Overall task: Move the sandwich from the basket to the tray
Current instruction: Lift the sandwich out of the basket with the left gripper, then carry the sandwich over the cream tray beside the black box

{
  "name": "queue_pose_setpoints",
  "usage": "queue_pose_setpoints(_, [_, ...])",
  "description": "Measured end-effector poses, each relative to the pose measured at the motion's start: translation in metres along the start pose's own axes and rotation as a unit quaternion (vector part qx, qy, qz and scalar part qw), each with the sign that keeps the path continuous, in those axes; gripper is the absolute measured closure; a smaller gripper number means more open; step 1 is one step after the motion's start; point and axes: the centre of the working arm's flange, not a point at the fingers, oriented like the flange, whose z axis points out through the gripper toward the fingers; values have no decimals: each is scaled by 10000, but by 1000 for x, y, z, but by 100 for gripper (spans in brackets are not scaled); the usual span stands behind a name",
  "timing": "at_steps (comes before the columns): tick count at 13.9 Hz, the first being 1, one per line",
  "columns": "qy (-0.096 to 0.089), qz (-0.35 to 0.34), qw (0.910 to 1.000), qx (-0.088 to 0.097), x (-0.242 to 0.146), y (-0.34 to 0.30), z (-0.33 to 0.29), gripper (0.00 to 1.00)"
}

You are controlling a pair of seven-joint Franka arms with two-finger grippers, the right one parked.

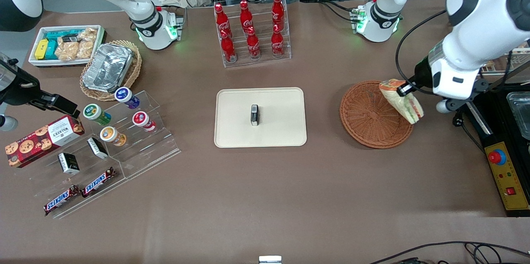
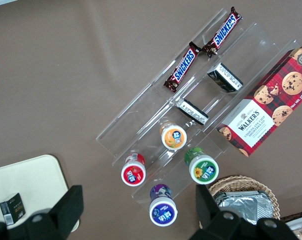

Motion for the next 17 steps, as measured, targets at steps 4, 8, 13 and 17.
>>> queue_pose_setpoints(4, [82,615,9981,-40,-31,34,-8,85])
queue_pose_setpoints(8, [95,1217,9925,-78,-69,81,9,85])
queue_pose_setpoints(13, [-23,2116,9769,-309,-126,164,78,85])
queue_pose_setpoints(17, [-67,2611,9652,-154,-146,202,149,85])
